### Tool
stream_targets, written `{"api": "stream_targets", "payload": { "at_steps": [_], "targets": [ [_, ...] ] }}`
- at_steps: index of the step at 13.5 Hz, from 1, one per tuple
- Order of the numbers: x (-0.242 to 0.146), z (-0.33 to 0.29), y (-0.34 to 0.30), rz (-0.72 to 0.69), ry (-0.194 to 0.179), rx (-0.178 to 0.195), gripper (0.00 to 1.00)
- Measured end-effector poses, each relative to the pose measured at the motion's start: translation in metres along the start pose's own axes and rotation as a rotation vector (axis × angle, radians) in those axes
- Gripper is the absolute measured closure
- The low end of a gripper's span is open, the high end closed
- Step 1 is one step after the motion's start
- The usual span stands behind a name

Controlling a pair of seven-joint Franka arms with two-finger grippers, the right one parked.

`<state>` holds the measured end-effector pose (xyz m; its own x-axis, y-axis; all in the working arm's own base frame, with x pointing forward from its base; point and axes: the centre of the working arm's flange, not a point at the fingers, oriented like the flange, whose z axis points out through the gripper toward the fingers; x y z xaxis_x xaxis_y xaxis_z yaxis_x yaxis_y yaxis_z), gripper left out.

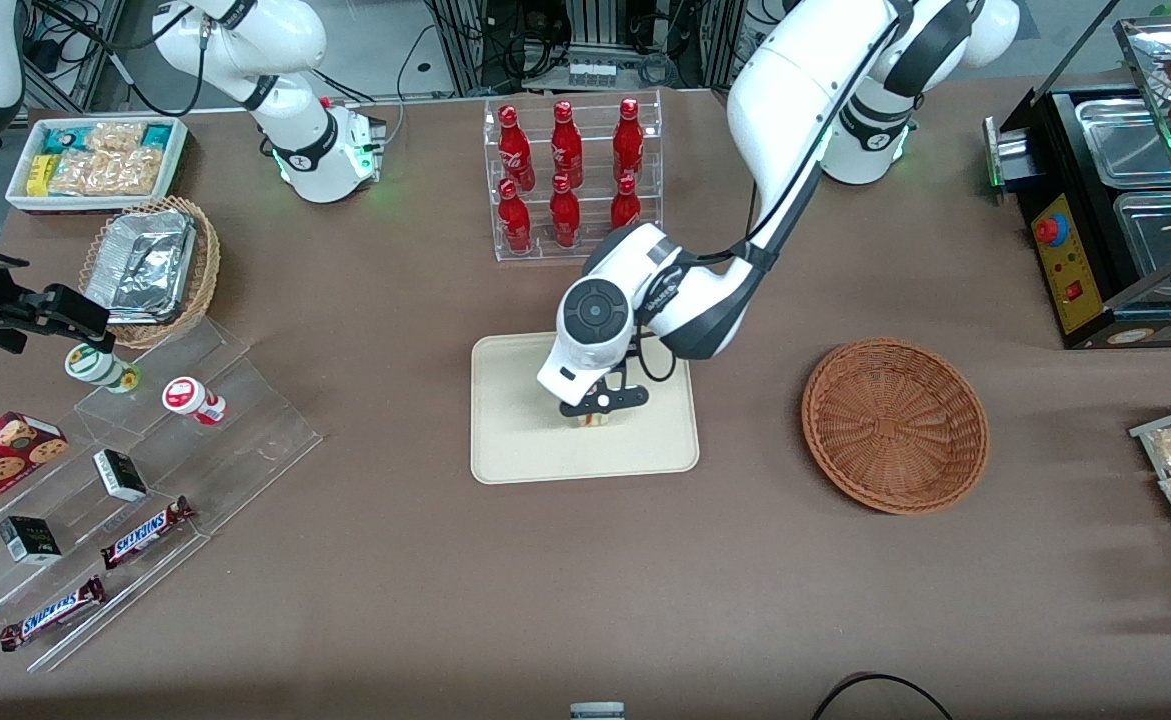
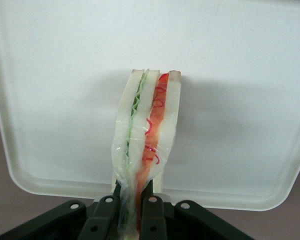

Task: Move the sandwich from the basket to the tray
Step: 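Lower the sandwich onto the cream tray with the left gripper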

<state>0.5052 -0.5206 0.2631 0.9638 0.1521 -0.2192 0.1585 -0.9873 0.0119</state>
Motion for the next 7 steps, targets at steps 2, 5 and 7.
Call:
{"api": "stream_targets", "payload": {
  "at_steps": [2, 5, 7],
  "targets": [
    [0.003, -0.001, -0.001, -0.007, 0.006, -0.003, 0.85],
    [0.017, -0.009, -0.008, -0.029, 0.028, -0.007, 0.85],
    [0.025, -0.011, -0.013, -0.041, 0.037, -0.004, 0.85]
  ]
}}
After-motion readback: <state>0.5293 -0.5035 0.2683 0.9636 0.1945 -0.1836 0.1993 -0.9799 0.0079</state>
